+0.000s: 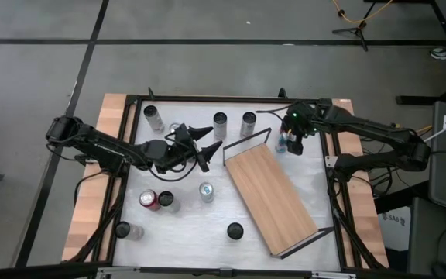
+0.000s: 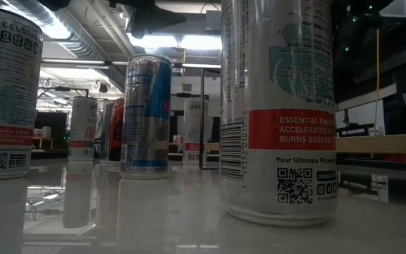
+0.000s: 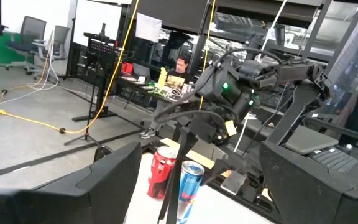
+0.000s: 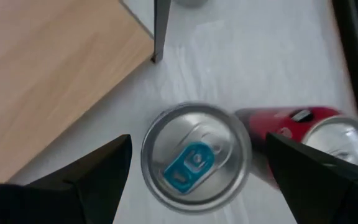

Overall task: Place canned beverage on shelf
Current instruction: Put the blue soda can on the shelf

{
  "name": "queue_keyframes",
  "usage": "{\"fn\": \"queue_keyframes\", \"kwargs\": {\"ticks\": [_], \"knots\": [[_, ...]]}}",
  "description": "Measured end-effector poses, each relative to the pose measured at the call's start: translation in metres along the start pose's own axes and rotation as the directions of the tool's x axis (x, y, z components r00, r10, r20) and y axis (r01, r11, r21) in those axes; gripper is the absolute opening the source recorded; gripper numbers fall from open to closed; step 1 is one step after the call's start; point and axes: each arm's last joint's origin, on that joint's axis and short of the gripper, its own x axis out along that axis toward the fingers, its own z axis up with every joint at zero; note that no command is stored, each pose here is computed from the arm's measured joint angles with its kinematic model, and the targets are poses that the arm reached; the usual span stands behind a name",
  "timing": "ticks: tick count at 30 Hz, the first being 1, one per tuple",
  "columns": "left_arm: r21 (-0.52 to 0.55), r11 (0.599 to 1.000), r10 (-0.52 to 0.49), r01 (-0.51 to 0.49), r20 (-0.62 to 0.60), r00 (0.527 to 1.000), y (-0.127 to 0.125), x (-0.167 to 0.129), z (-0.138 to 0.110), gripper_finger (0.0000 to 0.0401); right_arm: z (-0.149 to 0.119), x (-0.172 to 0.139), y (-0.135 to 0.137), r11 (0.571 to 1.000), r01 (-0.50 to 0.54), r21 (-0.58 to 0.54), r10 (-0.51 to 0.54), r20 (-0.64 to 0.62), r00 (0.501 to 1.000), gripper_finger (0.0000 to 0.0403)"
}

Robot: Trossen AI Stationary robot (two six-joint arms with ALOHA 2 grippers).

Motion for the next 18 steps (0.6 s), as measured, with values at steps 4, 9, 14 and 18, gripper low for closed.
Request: {"fn": "queue_keyframes", "kwargs": {"ticks": [4,9,14,18], "knots": [[0.0,1.0,0.0,0.0,0.0,1.0,0.0,0.0,0.0,0.0322,-0.006,0.008,0.002,1.0,-0.006,0.002,0.006,-0.019,1.0,0.0356],[0.0,1.0,0.0,0.0,0.0,1.0,0.0,0.0,0.0,0.0322,-0.011,0.014,0.003,1.0,-0.012,0.007,0.012,-0.04,0.999,0.0356],[0.0,1.0,0.0,0.0,0.0,1.0,0.0,0.0,0.0,0.0322,-0.011,0.014,0.003,1.0,-0.011,0.015,0.012,-0.038,0.999,0.0356],[0.0,1.0,0.0,0.0,0.0,1.0,0.0,0.0,0.0,0.0322,-0.01,0.014,0.003,1.0,-0.009,0.017,0.01,-0.031,0.999,0.0356]]}}
